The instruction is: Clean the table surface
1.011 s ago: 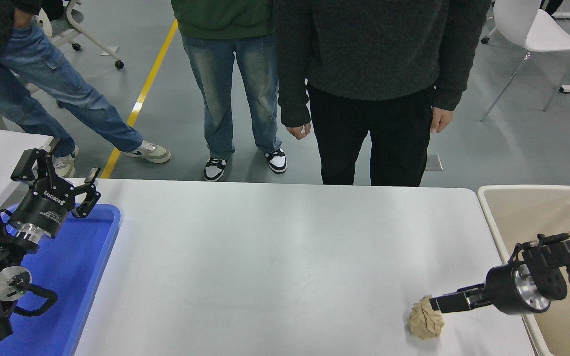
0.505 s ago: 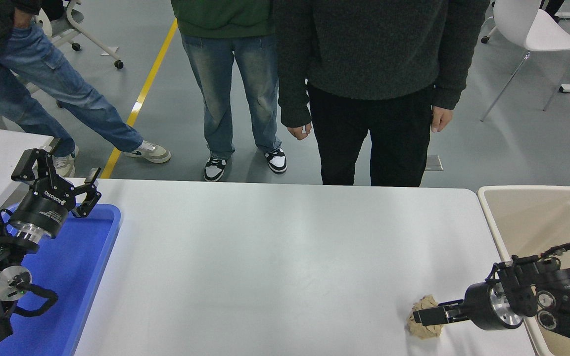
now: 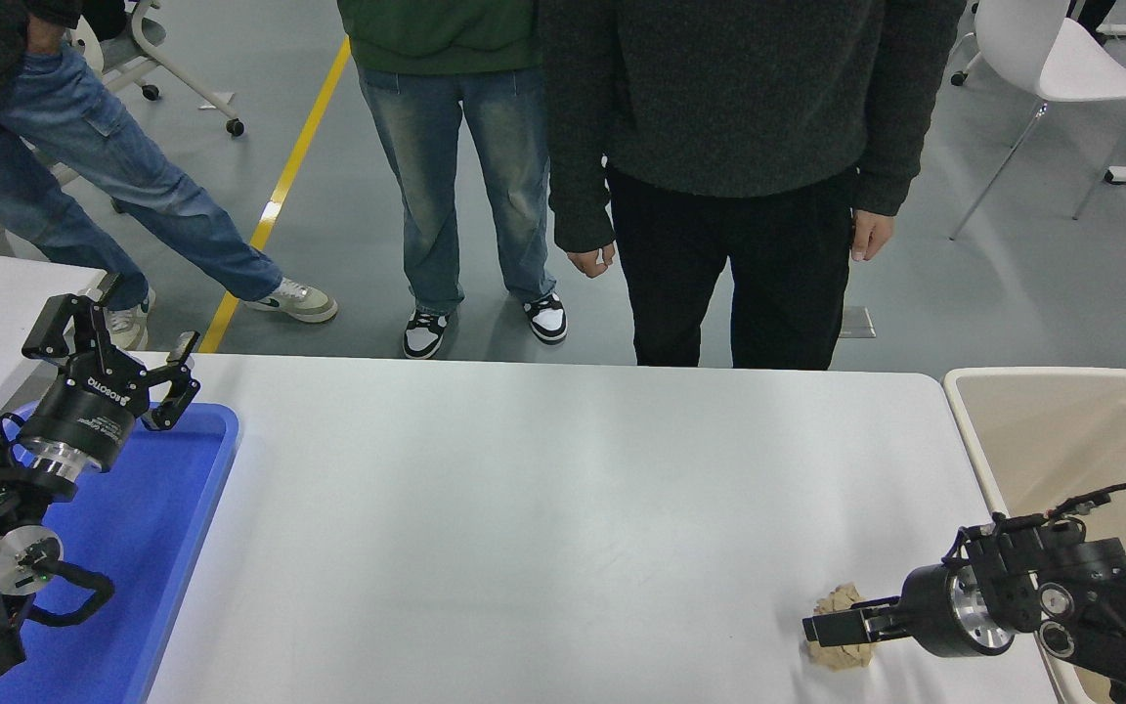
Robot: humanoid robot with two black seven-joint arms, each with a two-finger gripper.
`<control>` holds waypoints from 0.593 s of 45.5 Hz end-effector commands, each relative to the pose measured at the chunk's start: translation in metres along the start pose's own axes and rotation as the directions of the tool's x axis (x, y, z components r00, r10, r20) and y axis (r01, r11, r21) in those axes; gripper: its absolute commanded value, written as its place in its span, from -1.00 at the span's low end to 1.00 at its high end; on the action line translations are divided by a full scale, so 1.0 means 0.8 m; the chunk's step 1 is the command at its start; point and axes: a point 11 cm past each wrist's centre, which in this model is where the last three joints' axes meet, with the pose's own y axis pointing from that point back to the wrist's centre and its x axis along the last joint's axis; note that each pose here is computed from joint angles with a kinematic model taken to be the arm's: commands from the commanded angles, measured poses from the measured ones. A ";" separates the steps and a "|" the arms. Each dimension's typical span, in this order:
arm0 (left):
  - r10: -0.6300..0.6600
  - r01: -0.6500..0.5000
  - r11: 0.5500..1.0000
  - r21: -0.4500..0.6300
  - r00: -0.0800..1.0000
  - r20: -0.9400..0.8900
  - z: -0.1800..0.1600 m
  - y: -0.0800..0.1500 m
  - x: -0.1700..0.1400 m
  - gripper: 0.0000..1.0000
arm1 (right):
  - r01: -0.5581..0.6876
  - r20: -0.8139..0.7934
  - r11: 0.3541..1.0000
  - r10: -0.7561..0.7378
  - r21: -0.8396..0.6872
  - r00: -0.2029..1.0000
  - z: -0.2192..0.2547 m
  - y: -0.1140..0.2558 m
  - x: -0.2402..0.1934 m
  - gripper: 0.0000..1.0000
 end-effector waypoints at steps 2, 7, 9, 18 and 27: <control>0.000 0.000 1.000 0.000 1.000 0.000 0.000 0.000 0.000 1.00 | 0.003 -0.001 1.000 -0.003 0.002 1.000 -0.001 -0.005 -0.001 0.97; 0.000 0.000 1.000 0.000 1.000 0.000 0.000 0.000 0.000 1.00 | 0.006 -0.005 1.000 -0.006 -0.006 1.000 0.001 -0.007 -0.002 0.84; 0.001 -0.001 1.000 0.000 1.000 0.001 0.001 0.000 0.001 1.00 | 0.006 -0.009 1.000 -0.006 -0.007 1.000 0.001 -0.008 -0.002 0.78; 0.000 0.000 1.000 0.000 1.000 0.000 0.000 0.000 0.000 1.00 | 0.014 -0.015 1.000 -0.015 -0.019 1.000 0.006 -0.008 -0.003 0.31; 0.000 0.000 1.000 0.000 1.000 0.000 0.000 0.000 0.000 1.00 | 0.021 -0.015 0.999 -0.022 -0.028 1.000 0.010 -0.006 -0.002 -0.26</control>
